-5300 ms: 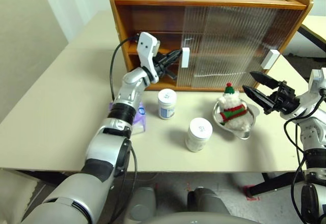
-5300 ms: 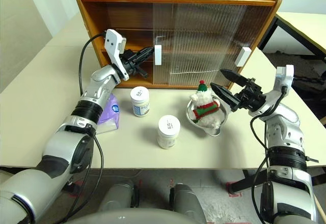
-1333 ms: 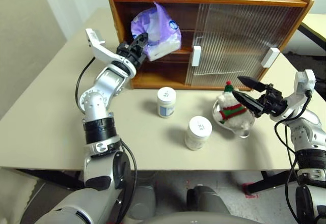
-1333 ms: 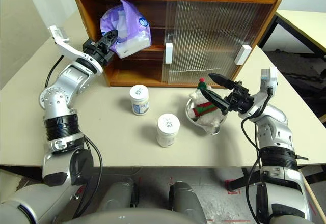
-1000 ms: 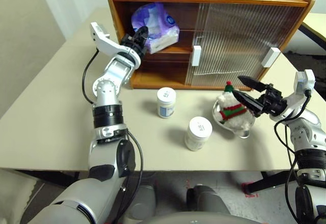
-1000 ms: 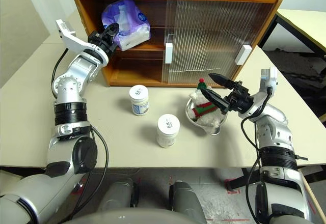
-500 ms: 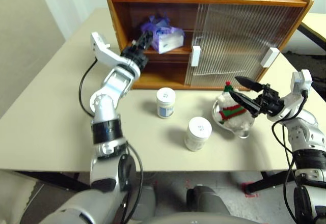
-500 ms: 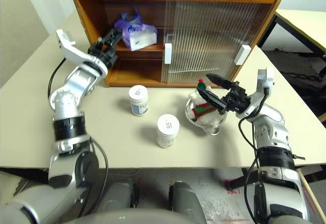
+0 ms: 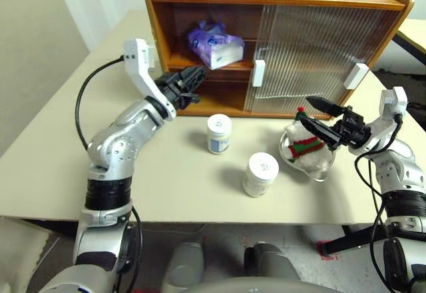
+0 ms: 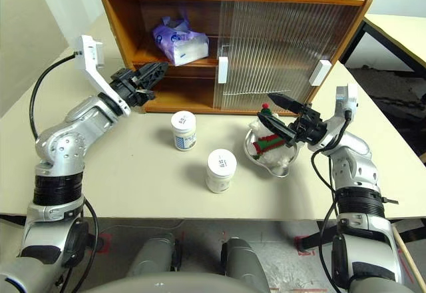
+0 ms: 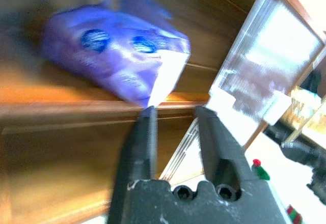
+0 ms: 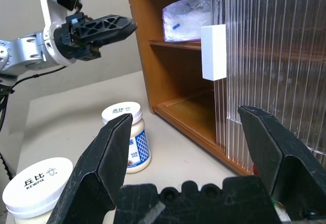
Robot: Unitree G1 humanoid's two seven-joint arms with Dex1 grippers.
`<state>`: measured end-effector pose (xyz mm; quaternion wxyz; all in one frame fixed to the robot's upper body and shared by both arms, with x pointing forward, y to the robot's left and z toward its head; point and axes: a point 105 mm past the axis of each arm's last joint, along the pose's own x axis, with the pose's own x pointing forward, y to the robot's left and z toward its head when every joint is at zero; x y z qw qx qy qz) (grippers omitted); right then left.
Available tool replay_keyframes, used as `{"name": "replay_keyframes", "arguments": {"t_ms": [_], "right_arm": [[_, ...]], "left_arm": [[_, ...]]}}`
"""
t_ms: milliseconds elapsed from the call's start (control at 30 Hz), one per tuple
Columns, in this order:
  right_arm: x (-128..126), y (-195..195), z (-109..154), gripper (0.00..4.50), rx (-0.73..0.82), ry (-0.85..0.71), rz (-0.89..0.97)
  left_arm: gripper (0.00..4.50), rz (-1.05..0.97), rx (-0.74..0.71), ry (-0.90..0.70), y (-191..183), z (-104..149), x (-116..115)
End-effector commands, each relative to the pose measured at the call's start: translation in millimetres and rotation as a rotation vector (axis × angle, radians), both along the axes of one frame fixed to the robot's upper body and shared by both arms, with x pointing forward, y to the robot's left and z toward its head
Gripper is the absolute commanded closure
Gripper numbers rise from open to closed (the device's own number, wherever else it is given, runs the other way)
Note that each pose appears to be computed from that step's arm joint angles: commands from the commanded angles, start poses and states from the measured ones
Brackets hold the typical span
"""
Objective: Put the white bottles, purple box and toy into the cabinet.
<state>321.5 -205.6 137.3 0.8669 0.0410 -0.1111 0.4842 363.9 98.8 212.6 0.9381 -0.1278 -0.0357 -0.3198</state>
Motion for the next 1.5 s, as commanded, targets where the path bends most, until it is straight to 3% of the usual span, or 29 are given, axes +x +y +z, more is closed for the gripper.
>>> {"name": "replay_keyframes", "arguments": {"t_ms": [33, 767, 1000, 1200, 1300, 1500], "right_arm": [[-0.3, 1.1, -1.3, 0.0, -0.015, 0.008, 0.011], [-11.3, 9.2, -11.2, 0.0, -0.027, 0.031, 0.0], [-13.0, 7.9, -10.0, 0.0, -0.019, 0.032, -0.008], [-13.2, 5.0, -6.9, 0.0, 0.0, 0.025, -0.015], [-14.4, 5.6, -4.0, 0.0, 0.018, 0.014, -0.002], [-16.7, 9.7, 2.2, 0.0, 0.062, -0.017, 0.041]], "left_arm": [[4.44, -0.003, 0.108, -0.057, -5.1, -3.5, 9.7], [4.44, 0.123, 0.225, -0.076, -1.3, -12.5, 78.0], [4.44, 0.178, 0.226, -0.088, 9.1, -11.8, 85.5], [4.44, 0.12, 0.151, -0.119, 8.9, -4.7, 70.9], [3.85, 0.035, 0.084, -0.145, 2.3, 0.2, 52.7], [1.56, -0.094, 0.071, -0.152, 4.9, -5.7, 11.3]]}}
